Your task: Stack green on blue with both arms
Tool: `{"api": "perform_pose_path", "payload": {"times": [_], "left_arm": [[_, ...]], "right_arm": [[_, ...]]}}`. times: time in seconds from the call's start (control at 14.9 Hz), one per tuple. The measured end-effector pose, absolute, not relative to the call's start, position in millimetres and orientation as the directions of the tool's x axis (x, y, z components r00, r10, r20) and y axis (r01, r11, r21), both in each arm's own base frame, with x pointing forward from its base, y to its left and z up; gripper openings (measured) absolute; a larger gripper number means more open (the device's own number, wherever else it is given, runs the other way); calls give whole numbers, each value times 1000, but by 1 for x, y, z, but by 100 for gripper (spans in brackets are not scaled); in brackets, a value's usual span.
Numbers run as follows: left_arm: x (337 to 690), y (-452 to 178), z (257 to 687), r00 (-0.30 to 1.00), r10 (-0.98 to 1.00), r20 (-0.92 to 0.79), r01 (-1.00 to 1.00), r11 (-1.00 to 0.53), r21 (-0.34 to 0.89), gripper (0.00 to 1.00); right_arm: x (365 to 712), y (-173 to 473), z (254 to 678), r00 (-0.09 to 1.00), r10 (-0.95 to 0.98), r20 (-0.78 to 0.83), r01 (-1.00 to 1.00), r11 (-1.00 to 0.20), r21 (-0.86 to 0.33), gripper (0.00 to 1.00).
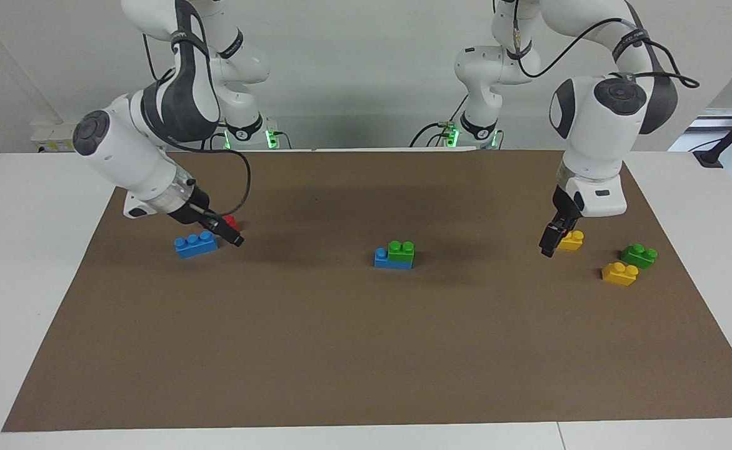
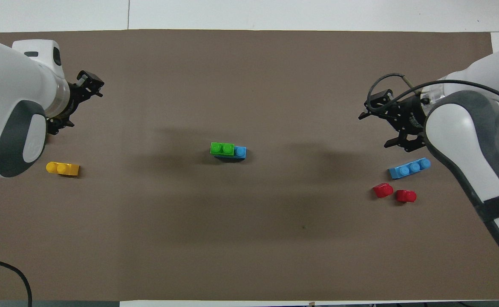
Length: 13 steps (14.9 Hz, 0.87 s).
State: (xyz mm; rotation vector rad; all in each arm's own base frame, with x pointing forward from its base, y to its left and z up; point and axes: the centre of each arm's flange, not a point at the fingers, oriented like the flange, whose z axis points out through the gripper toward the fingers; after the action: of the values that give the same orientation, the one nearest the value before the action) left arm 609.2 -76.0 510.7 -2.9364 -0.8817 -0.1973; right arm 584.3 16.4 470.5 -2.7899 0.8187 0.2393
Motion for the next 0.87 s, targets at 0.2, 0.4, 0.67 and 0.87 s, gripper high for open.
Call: {"api": "perform_pose_path", "payload": {"times": [0.2, 0.4, 0.67, 0.87], "left_arm": [[605, -63, 529, 927, 367, 83, 372, -926, -63, 100], [598, -55, 560, 973, 230, 6, 230, -972, -47, 100], [584, -45, 586, 994, 103, -42, 101, -994, -48, 100], [575, -49, 596, 996, 74, -51, 72, -996, -44, 100]], "right_arm": [[568, -1, 510, 922, -366, -130, -381, -917, -122, 100], [550, -5, 549, 972, -225, -71, -230, -971, -62, 100], [535, -13, 580, 986, -134, -97, -136, -990, -21, 100], [536, -17, 581, 989, -111, -99, -109, -994, 18, 100]]}}
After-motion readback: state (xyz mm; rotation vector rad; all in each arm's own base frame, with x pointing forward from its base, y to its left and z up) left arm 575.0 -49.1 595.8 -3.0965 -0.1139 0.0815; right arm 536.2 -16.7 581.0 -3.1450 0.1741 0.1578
